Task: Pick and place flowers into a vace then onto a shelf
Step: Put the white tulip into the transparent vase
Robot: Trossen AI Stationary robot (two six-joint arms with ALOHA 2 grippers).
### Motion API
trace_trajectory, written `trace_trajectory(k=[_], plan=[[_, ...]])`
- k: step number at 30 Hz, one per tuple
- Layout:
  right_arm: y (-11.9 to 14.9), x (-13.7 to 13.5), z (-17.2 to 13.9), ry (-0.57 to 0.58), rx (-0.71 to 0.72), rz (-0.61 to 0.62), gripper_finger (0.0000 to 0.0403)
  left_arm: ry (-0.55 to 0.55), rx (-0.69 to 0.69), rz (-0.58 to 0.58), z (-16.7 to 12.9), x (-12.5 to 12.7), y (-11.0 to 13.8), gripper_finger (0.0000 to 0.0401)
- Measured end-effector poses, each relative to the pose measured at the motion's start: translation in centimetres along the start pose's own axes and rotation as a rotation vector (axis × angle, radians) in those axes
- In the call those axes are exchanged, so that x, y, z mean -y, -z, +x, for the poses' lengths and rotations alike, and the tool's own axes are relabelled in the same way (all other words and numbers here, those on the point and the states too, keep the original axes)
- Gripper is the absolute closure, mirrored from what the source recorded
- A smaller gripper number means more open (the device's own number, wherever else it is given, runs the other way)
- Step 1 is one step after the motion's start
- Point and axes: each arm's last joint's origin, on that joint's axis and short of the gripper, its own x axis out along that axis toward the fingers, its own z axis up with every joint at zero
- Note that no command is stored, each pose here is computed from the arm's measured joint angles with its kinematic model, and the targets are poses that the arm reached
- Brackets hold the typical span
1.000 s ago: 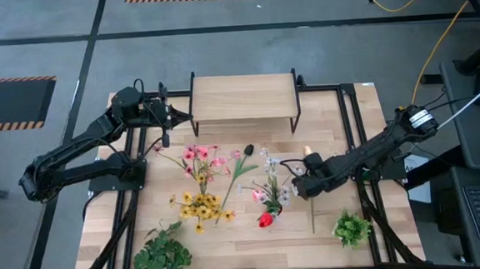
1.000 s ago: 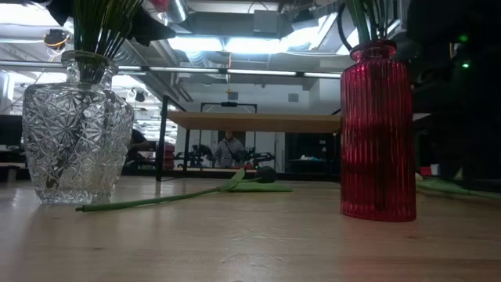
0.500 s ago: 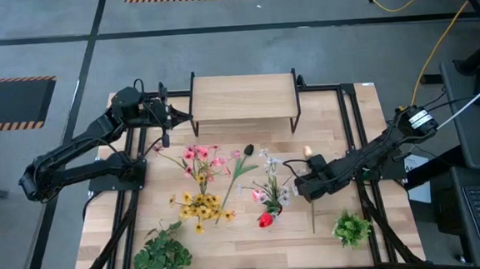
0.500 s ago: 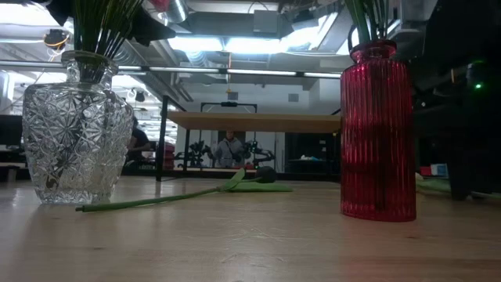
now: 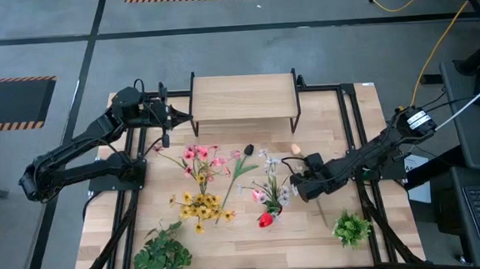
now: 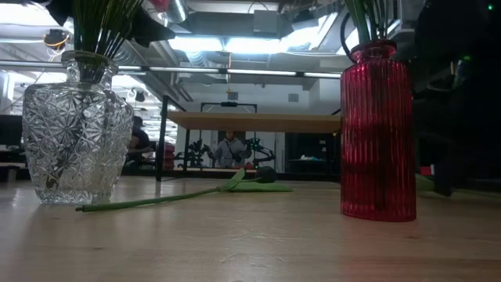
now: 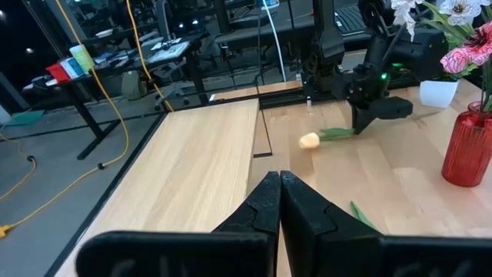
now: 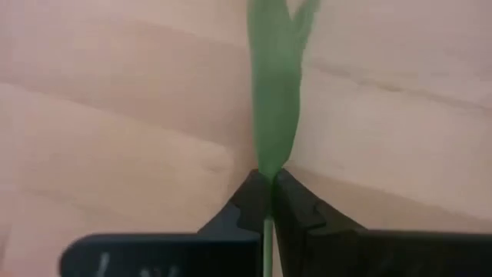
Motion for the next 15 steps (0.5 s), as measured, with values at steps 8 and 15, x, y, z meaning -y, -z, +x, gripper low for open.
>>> trace_trajectory(k=[8, 15], plan=[[-0.5, -0.4, 0.2, -0.033, 0.014, -0.016, 0.0397, 0.0, 0.0, -0.001, 0.0, 0.0, 0.0, 0.0396], [-1.8, -0.5, -1.0, -0.106, 0.014, -0.066, 0.0397, 0.001, -0.003, -0.003, 0.0, 0.0, 0.0, 0.0399]])
